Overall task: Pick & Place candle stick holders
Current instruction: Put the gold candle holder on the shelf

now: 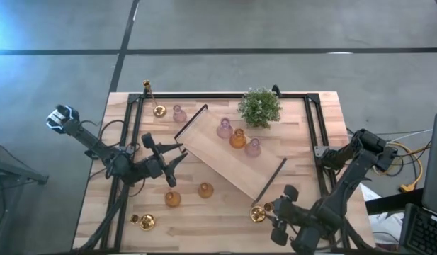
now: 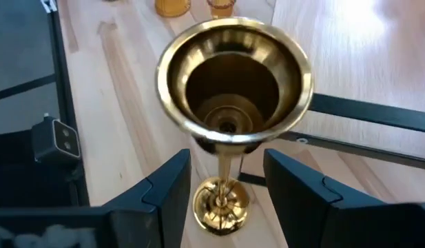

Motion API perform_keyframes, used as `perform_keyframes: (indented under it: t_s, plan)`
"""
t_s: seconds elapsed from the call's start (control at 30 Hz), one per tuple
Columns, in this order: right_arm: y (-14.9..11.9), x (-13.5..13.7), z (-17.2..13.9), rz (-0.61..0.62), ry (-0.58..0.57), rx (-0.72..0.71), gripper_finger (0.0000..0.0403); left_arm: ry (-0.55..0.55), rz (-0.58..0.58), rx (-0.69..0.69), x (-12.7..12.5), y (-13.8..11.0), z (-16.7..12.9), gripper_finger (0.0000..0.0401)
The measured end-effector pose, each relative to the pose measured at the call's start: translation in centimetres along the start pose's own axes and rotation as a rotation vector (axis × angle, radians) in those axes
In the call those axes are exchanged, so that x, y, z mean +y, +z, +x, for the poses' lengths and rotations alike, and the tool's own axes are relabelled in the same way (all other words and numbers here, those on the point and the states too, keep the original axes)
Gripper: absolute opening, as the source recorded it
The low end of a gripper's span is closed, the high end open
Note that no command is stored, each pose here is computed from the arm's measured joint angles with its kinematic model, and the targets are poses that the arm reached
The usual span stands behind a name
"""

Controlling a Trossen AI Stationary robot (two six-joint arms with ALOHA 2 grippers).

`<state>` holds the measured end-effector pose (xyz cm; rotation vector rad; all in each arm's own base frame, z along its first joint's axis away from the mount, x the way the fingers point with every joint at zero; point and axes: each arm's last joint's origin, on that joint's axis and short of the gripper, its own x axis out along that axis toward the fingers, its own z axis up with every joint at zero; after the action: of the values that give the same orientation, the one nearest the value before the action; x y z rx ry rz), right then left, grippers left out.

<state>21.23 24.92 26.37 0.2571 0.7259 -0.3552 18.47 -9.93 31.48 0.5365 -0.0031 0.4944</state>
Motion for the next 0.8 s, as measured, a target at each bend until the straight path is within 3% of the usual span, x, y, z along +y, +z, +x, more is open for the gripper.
perform_keyframes:
  t_s: [0.27, 0.67, 0.8]
  plan:
    - [0.25, -0.14, 0.33, 0.007, -0.01, 0.0, 0.0139, 0.0, 0.0, 0.0, 0.01, 0.0, 0.0, 0.0163]
    - [0.54, -0.25, 0.7, -0.023, -0.016, 0.002, 0.0025, 0.0, 0.0, 0.0, 0.01, 0.0, -0.01, 0.0163]
    - [0.52, -0.08, 0.69, -0.045, 0.005, 0.024, 0.0016, 0.0, 0.0, 0.001, 0.01, 0.0, -0.01, 0.0163]
